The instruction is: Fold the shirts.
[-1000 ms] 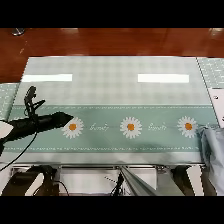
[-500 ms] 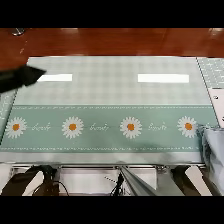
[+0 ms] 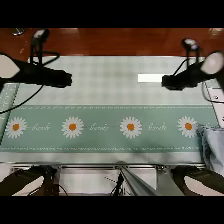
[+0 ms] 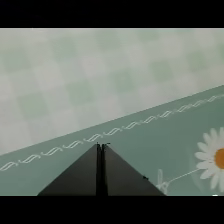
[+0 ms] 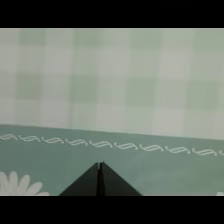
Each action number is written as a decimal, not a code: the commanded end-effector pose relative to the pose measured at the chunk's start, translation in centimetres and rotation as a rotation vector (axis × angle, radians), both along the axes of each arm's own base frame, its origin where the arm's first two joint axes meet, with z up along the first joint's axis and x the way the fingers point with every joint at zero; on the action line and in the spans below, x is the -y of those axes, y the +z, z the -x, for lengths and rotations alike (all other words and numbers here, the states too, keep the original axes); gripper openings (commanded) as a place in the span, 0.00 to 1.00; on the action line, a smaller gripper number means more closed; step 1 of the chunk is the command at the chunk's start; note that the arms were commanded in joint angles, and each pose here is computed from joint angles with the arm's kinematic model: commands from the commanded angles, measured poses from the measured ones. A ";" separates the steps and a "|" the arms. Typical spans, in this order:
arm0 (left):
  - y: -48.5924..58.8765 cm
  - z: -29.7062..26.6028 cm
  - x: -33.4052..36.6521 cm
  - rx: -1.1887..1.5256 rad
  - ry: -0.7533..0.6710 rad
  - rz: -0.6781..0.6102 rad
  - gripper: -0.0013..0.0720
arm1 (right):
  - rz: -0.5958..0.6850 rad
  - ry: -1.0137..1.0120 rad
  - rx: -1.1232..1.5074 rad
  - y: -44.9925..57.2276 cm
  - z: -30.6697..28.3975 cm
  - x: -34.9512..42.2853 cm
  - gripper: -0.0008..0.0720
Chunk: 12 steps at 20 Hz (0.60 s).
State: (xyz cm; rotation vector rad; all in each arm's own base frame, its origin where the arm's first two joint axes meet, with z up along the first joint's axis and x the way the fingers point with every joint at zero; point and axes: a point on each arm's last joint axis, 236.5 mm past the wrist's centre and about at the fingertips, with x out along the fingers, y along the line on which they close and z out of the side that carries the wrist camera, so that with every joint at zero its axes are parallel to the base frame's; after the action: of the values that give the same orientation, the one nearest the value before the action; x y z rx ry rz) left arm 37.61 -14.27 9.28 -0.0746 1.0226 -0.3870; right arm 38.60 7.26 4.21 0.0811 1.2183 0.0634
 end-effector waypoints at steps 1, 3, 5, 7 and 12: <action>-3.8 -0.2 -2.2 -0.068 0.042 -0.112 0.04 | 0.138 -0.004 -0.166 -6.1 1.7 0.4 0.04; -3.9 -0.1 -2.2 -0.073 0.042 -0.115 0.05 | 0.136 -0.012 -0.160 -5.9 1.6 0.7 0.04; -4.0 0.0 -2.2 -0.079 0.039 -0.116 0.05 | 0.135 -0.012 -0.156 -5.6 1.6 0.7 0.04; -4.0 0.0 -2.2 -0.079 0.039 -0.116 0.05 | 0.135 -0.012 -0.155 -5.6 1.6 0.7 0.04; -4.0 0.0 -2.2 -0.080 0.039 -0.115 0.05 | 0.135 -0.012 -0.155 -5.6 1.6 0.7 0.04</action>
State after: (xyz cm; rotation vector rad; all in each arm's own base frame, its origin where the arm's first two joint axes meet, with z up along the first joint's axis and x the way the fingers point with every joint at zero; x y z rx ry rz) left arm 37.61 -12.17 5.40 -0.0089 1.1155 -0.2933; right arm 37.07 6.59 -1.35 -0.0207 1.3704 -0.0326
